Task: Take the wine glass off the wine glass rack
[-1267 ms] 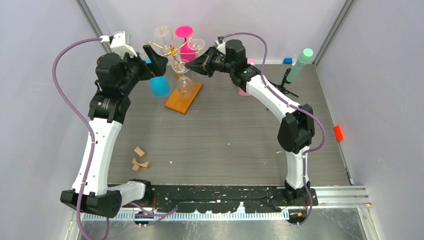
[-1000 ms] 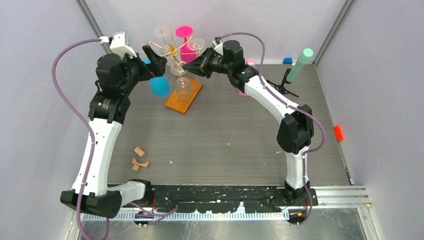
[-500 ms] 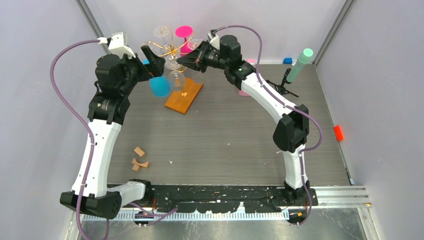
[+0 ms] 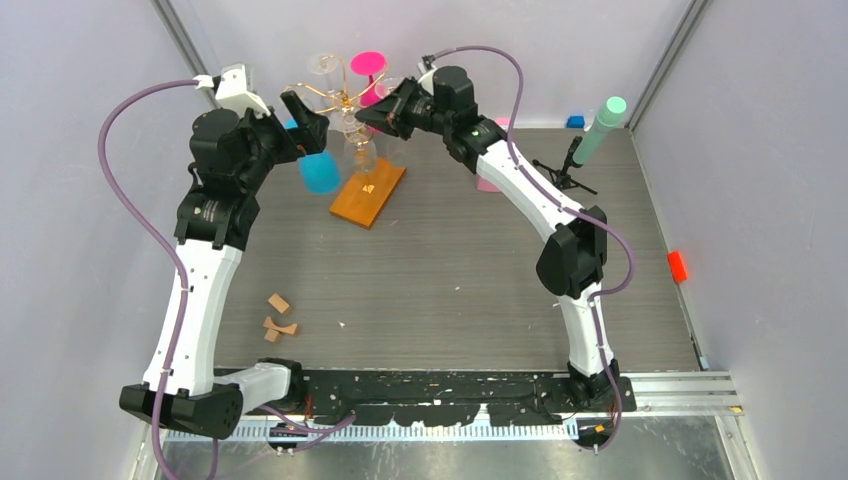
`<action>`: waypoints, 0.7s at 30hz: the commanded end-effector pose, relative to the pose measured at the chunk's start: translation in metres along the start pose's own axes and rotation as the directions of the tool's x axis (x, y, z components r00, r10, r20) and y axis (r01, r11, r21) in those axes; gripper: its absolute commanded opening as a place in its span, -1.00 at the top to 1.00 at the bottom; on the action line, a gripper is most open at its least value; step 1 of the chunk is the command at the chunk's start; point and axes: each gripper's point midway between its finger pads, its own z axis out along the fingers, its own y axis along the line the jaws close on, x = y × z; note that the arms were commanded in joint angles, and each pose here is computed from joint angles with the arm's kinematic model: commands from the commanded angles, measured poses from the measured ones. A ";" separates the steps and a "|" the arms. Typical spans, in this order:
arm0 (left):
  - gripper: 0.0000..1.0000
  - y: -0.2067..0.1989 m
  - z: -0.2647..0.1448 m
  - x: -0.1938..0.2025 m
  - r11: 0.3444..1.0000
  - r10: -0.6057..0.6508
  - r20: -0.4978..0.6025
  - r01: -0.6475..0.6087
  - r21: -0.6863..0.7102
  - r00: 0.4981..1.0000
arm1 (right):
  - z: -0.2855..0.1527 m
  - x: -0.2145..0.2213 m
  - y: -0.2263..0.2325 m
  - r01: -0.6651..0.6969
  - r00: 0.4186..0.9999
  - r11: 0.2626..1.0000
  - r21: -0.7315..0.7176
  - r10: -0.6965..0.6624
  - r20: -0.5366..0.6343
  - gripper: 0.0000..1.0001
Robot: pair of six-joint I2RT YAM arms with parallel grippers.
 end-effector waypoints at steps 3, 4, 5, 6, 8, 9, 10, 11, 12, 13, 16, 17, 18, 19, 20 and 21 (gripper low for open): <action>-0.96 -0.005 -0.007 -0.009 0.999 0.030 0.033 -0.031 0.013 0.999 | -0.020 -0.035 0.051 0.097 0.987 0.995 -0.030 -0.092 0.129 0.99; -0.96 -0.005 -0.007 -0.009 0.999 0.034 0.033 -0.034 0.015 0.999 | -0.022 -0.038 0.048 0.087 0.987 0.996 -0.017 -0.084 0.135 0.99; -0.96 -0.005 -0.006 -0.008 0.999 0.037 0.031 -0.037 0.016 0.999 | -0.023 -0.039 0.047 0.075 0.988 0.997 -0.013 -0.073 0.137 0.99; -0.96 -0.005 -0.006 -0.009 0.999 0.040 0.033 -0.040 0.016 0.999 | -0.024 -0.040 0.045 0.067 0.988 0.998 -0.007 -0.065 0.138 0.99; -0.96 -0.006 -0.006 -0.008 0.999 0.042 0.031 -0.042 0.021 0.999 | -0.028 -0.041 0.045 0.051 0.989 0.999 -0.003 -0.050 0.137 0.99; -0.96 -0.007 -0.006 -0.009 0.999 0.042 0.032 -0.043 0.025 0.999 | -0.030 -0.041 0.047 0.043 0.990 0.999 -0.003 -0.043 0.138 0.99; -0.96 -0.008 -0.005 -0.008 0.999 0.043 0.031 -0.044 0.029 0.999 | -0.031 -0.042 0.045 0.036 0.990 0.999 0.002 -0.036 0.136 0.99; -0.96 -0.009 -0.005 -0.008 0.999 0.043 0.028 -0.043 0.033 0.999 | -0.035 -0.042 0.050 0.028 0.990 1.000 -0.004 -0.028 0.138 0.99; -0.96 -0.010 -0.004 -0.008 0.998 0.043 0.029 -0.044 0.035 0.999 | -0.037 -0.042 0.047 0.019 0.991 1.000 0.001 -0.019 0.136 0.99; -0.96 -0.011 -0.004 -0.007 0.998 0.043 0.028 -0.044 0.039 0.999 | -0.041 -0.044 0.051 0.009 0.990 1.000 -0.005 -0.009 0.140 0.99; -0.96 -0.013 -0.003 -0.006 0.998 0.037 0.025 -0.038 0.050 0.999 | -0.047 -0.046 0.053 -0.015 0.990 1.000 -0.008 0.016 0.143 0.99; -0.96 -0.014 -0.003 -0.006 0.998 0.034 0.024 -0.035 0.056 0.999 | -0.052 -0.048 0.059 -0.020 0.988 1.000 -0.019 0.023 0.150 0.99; -0.96 -0.016 -0.003 -0.005 0.997 0.030 0.022 -0.031 0.064 0.999 | -0.055 -0.048 0.061 -0.032 0.988 0.999 -0.022 0.035 0.151 0.99; -0.96 -0.017 -0.002 -0.004 0.997 0.026 0.018 -0.027 0.070 1.000 | -0.057 -0.049 0.062 -0.035 0.987 0.999 -0.029 0.039 0.154 0.99; -0.96 -0.018 -0.002 -0.003 0.997 0.023 0.020 -0.024 0.077 1.000 | -0.060 -0.048 0.063 -0.049 0.987 0.998 -0.030 0.053 0.152 0.99; -0.96 -0.019 -0.002 -0.002 0.996 0.018 0.020 -0.020 0.083 1.000 | -0.061 -0.048 0.059 -0.058 0.987 0.998 -0.028 0.061 0.149 0.99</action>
